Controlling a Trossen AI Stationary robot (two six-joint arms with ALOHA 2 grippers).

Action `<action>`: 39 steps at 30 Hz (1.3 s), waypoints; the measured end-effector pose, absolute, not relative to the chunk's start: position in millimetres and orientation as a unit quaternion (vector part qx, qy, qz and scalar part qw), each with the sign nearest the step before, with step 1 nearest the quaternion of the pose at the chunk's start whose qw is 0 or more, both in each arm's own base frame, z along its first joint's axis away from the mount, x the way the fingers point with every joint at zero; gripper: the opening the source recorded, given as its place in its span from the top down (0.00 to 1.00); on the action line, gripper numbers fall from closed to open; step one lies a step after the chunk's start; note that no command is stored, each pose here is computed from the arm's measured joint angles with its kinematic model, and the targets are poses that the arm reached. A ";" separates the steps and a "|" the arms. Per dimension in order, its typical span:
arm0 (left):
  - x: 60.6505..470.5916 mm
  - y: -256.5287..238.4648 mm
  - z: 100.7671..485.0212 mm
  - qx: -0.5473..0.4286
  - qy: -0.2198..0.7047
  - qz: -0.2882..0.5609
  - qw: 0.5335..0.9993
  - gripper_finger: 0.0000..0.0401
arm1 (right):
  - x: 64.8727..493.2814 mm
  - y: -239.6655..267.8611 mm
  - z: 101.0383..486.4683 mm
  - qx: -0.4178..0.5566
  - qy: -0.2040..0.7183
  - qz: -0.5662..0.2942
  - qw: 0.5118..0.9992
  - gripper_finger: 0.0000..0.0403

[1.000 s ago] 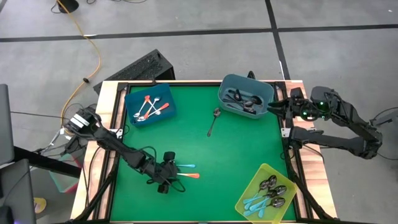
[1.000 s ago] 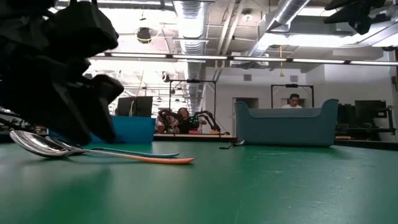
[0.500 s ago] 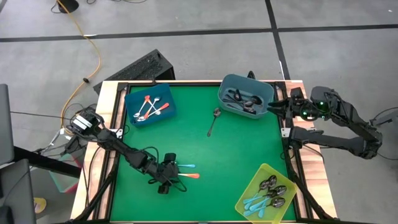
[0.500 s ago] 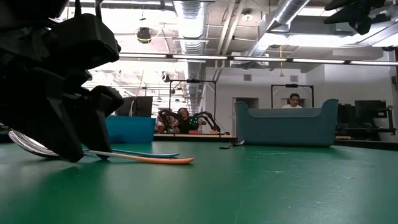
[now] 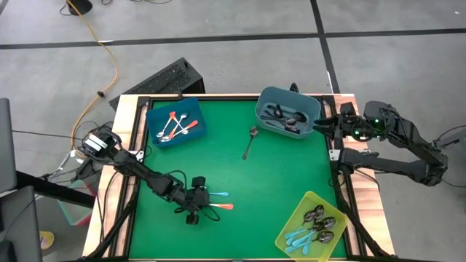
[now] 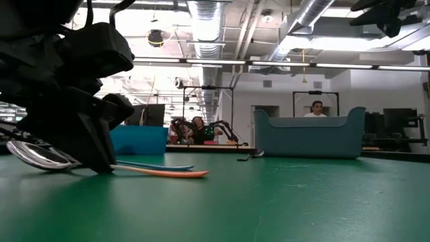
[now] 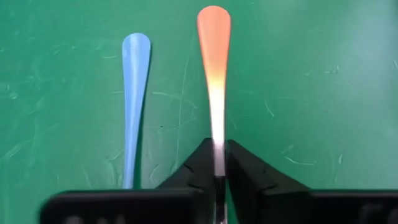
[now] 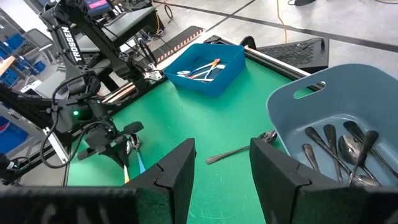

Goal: Sort silverware by color (type)
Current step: Put the orange spoon into the dark blue bin

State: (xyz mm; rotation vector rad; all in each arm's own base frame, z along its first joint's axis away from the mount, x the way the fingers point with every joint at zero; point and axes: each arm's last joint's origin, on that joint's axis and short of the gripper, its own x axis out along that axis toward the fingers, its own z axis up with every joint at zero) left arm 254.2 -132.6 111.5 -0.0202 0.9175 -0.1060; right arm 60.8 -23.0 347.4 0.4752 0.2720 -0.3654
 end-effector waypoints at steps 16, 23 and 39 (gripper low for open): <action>254.3 -132.9 112.8 -0.070 0.440 -0.028 0.895 1.00 | 60.6 -23.5 347.3 0.229 0.133 -0.188 0.946 0.59; 252.3 -132.8 117.2 -0.090 0.439 -0.019 0.894 1.00 | 60.6 -23.5 347.3 0.227 0.133 -0.188 0.946 0.59; 240.1 -122.4 159.8 -0.088 0.386 0.018 0.918 1.00 | 60.5 -23.6 347.3 0.226 0.133 -0.190 0.946 0.59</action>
